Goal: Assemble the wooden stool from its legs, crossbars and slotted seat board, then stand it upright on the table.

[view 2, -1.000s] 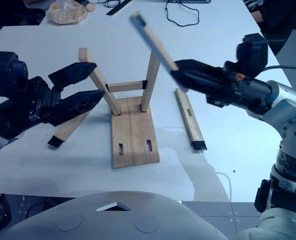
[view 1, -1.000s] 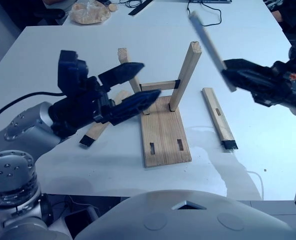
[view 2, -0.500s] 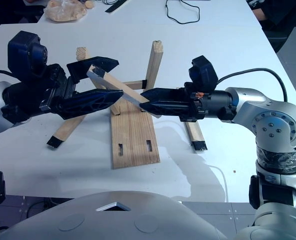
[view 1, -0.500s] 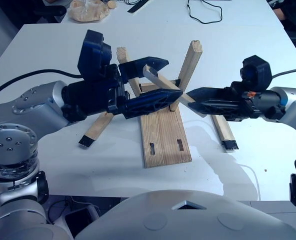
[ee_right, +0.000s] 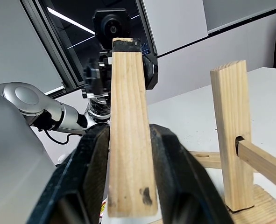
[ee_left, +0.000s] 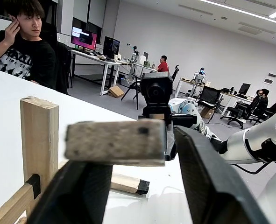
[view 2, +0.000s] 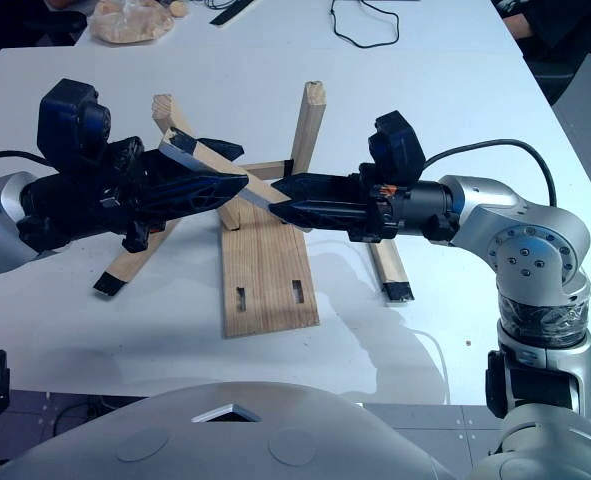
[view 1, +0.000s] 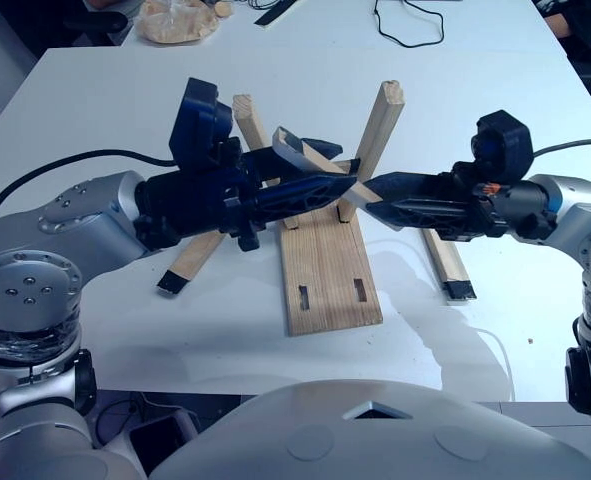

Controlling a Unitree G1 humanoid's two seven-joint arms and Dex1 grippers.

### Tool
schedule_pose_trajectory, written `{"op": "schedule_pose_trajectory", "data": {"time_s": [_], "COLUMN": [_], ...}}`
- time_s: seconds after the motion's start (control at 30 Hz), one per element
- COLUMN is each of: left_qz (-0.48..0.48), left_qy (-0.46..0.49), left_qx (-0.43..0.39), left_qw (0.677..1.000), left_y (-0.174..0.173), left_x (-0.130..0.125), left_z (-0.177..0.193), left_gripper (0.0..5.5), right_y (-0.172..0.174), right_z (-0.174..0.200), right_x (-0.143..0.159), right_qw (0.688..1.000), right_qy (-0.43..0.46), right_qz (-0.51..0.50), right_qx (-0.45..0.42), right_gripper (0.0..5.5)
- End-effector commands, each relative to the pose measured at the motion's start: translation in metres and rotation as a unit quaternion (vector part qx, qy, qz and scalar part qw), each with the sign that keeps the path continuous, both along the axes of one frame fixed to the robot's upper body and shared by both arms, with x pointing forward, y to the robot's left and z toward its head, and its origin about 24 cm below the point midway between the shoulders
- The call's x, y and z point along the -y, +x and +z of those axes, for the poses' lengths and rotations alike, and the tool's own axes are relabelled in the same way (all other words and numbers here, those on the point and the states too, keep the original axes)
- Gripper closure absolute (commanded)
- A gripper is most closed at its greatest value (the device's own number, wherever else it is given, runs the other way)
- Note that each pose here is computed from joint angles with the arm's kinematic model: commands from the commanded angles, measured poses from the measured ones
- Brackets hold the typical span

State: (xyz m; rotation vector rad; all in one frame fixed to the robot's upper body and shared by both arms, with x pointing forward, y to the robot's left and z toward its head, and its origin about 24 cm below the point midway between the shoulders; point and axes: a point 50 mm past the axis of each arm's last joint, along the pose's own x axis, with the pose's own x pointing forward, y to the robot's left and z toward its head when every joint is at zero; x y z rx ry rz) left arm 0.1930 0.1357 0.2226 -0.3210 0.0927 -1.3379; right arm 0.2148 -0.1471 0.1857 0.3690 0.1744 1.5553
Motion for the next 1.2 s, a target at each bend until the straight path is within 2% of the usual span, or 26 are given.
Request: {"op": "schedule_pose_trajectory", "data": {"time_s": [0.03,0.33,0.37,0.5,0.63,0.73,0.9,1.0,1.1,1.2], "left_qz": [-0.004,0.002,0.007,0.037,0.068,0.117,0.225,0.265,0.268,0.239], "left_qy": [0.023,0.06,0.072,0.123,0.17,0.224,0.317,0.409,0.452,0.462], "left_qx": [-0.006,-0.005,-0.002,0.014,0.023,0.036,0.078,0.093,0.075,0.049], "left_qw": [1.0,0.998,0.997,0.992,0.983,0.967,0.918,0.868,0.848,0.853], "left_y": [-0.001,0.002,0.003,0.005,0.005,0.009,0.028,0.038,0.038,0.022], "left_x": [0.0,-0.005,-0.008,-0.025,-0.05,-0.081,-0.144,-0.177,-0.188,-0.182], "left_z": [-0.008,-0.019,-0.021,-0.029,-0.032,-0.032,-0.028,-0.049,-0.088,-0.126], "left_gripper": [4.0,4.07,4.07,4.21,4.21,4.21,4.21,4.21,4.21,4.21], "right_y": [0.006,0.002,0.001,-0.001,-0.003,-0.009,-0.017,-0.016,-0.012,-0.009], "right_z": [0.0,-0.009,-0.012,-0.024,-0.028,-0.03,-0.038,-0.04,-0.042,-0.043], "right_x": [0.003,0.0,-0.002,0.0,0.009,0.016,0.025,0.025,0.024,0.022], "right_qw": [0.999,0.998,0.997,0.993,0.99,0.987,0.98,0.978,0.976,0.977], "right_qy": [-0.004,-0.038,-0.051,-0.094,-0.098,-0.099,-0.108,-0.11,-0.115,-0.123], "right_qz": [-0.035,-0.046,-0.047,-0.063,-0.091,-0.118,-0.164,-0.173,-0.179,-0.17], "right_qx": [0.007,0.022,0.026,0.04,0.038,0.037,0.034,0.036,0.039,0.043], "right_gripper": [4.19,4.19,3.83,3.27,3.24,3.24,3.24,3.24,3.24,3.24]}}
